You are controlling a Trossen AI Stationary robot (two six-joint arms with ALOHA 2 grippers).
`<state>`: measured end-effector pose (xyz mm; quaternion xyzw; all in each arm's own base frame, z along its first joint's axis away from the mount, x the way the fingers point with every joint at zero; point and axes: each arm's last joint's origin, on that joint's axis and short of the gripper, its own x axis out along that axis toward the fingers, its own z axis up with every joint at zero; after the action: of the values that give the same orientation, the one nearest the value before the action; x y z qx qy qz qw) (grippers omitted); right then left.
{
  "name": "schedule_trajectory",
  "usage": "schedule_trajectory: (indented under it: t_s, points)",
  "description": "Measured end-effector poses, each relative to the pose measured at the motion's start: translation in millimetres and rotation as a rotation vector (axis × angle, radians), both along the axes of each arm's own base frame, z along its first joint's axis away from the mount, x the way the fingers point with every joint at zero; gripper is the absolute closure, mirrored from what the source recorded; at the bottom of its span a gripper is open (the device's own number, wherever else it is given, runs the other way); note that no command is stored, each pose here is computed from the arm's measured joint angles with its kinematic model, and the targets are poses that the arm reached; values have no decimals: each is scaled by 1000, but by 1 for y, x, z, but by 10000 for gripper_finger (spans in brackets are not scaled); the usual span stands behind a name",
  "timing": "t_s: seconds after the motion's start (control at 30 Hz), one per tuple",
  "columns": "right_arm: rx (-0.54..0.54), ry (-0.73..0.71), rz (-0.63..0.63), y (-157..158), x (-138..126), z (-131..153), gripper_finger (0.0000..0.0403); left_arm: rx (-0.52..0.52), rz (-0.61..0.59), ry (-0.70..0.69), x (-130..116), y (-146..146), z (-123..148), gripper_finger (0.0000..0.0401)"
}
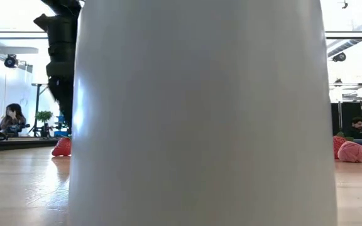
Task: Pick and placing Produce into tupperware
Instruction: Put the strawberry into the transparent bin
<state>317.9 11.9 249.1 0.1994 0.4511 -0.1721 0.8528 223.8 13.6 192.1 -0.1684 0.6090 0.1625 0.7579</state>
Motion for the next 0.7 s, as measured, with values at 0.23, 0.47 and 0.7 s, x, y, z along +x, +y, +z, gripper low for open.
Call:
schedule_trajectory:
  t_s: [0.23, 0.47, 0.7]
  points:
    - [-24, 9, 49, -1, 6, 0, 122, -21, 15, 33, -7, -14, -10, 159]
    - [-96, 17, -20, -5, -9, 8, 83, -13, 15, 6, -6, -25, -9, 159]
    - [-145, 7, -128, -8, -26, 19, 68, 40, 45, -87, 3, -26, -16, 159]
